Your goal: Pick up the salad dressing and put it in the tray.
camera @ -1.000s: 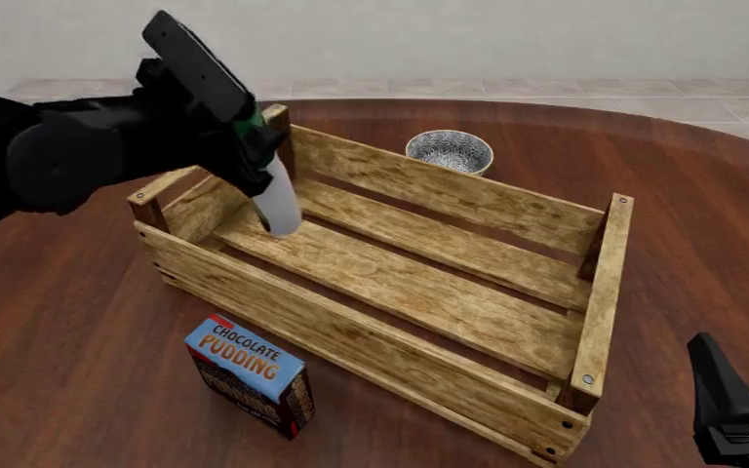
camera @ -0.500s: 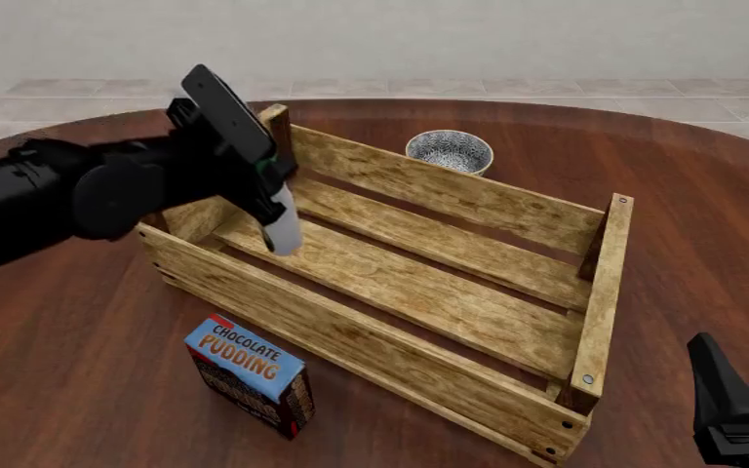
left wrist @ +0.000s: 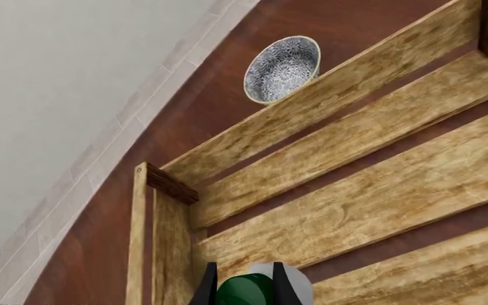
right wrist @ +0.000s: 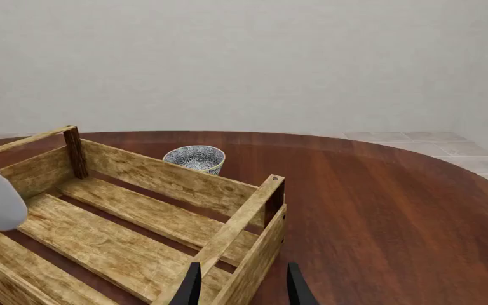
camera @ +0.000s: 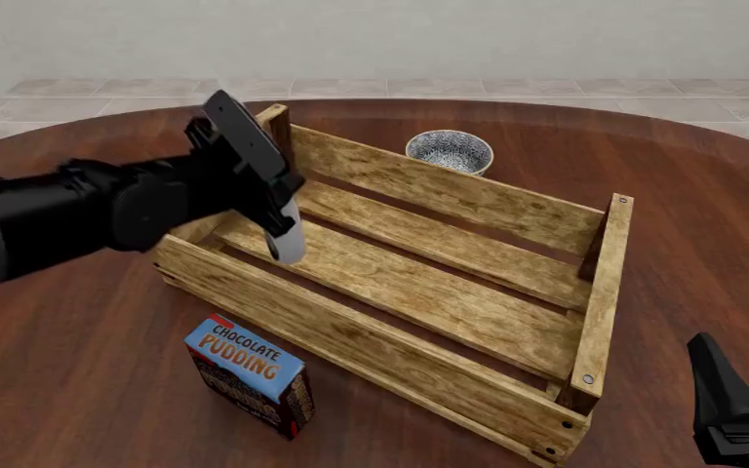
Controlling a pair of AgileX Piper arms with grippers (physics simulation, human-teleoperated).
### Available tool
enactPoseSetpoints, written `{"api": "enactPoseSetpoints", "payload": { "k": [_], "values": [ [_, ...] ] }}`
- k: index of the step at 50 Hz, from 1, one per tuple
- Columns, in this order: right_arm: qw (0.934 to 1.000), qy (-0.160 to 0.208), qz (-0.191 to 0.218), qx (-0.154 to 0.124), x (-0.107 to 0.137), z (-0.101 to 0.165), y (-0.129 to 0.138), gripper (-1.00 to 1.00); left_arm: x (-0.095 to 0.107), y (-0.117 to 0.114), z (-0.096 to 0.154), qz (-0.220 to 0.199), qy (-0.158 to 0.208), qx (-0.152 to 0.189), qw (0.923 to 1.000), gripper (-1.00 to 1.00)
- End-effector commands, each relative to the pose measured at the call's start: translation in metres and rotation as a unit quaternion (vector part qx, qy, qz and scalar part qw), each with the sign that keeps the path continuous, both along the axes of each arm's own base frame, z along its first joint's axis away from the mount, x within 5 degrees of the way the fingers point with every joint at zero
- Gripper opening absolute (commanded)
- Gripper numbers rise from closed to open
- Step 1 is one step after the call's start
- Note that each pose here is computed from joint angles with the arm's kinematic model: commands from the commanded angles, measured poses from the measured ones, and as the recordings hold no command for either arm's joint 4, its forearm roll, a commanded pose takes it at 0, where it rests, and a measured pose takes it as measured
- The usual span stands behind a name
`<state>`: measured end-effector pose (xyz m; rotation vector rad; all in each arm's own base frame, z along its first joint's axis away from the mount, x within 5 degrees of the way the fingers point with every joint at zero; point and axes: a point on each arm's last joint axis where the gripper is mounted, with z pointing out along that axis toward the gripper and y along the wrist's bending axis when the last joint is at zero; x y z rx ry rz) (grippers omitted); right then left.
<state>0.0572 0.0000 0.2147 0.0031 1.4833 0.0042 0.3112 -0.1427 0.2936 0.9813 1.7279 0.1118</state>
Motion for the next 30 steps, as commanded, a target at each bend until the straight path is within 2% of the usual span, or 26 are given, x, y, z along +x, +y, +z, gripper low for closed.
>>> {"api": "enactPoseSetpoints", "payload": {
  "k": [1, 30],
  "values": [
    [1.0000, 0.000, 0.000, 0.000, 0.000, 0.000, 0.000, 1.00, 0.006, 0.000, -0.008, -0.004, -0.007, 0.016, 0.9998, -1.00],
    [1.0000, 0.000, 0.000, 0.000, 0.000, 0.000, 0.000, 1.00, 0.012, -0.001, -0.030, -0.004, 0.008, 0.028, 0.9996, -1.00]
  ]
}}
